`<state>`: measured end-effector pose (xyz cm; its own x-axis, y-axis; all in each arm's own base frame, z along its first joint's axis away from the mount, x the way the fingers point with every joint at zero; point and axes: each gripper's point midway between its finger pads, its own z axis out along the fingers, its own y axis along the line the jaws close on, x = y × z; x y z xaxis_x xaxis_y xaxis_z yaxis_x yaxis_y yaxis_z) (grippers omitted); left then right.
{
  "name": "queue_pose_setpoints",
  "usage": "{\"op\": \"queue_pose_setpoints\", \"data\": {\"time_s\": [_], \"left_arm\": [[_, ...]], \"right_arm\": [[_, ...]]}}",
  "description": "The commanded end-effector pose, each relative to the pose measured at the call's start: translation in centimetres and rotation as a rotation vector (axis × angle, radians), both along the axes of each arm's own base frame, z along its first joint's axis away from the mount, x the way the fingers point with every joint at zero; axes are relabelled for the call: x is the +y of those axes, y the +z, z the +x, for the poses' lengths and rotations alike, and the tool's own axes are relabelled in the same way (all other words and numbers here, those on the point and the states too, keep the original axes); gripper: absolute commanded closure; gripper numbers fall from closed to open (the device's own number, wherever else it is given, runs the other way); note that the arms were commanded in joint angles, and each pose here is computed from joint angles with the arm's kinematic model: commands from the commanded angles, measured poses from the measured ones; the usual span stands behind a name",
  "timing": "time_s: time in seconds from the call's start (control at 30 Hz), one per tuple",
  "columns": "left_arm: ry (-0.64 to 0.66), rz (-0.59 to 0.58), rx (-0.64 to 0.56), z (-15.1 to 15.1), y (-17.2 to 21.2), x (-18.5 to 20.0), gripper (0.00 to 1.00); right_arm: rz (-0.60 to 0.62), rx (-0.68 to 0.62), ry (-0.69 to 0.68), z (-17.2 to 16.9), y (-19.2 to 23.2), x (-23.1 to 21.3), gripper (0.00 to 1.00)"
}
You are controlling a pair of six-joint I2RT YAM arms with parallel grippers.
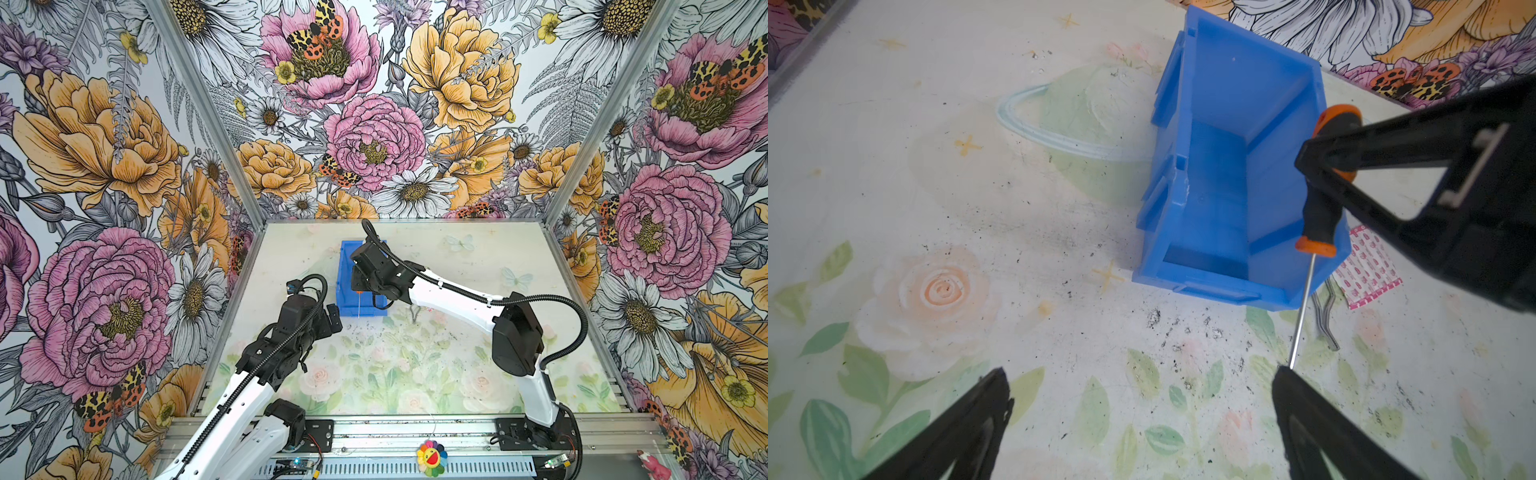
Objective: Put the screwdriver in the bin
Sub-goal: 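Lift the screwdriver with the right gripper and carry it over the blue bin, then lower the screwdriver tip-first into the blue bin with the right gripper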
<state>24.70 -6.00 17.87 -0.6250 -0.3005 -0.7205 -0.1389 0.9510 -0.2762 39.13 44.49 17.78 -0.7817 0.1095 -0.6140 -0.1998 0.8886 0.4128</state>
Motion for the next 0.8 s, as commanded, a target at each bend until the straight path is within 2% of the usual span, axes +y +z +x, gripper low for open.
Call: {"op": "queue_pose_setpoints", "data": {"time_s": [0.0, 0.3, 0.77], "left_arm": [[0.040, 0.016, -0.022, 0.1, 0.9, 0.9, 0.01], [-0.002, 0.025, 0.003, 0.1, 0.2, -0.3, 0.01], [0.037, 0.043, -0.020, -0.2, 0.3, 0.4, 0.01]], "right_arm": [[0.013, -0.022, -0.037, 3.0, 0.3, -0.4, 1.00], [0.074, 0.003, -0.013, 7.1, -3.1, 3.1, 1.00], [0.039, 0.062, -0.020, 7.8, -7.8, 2.8, 1.00]]}}
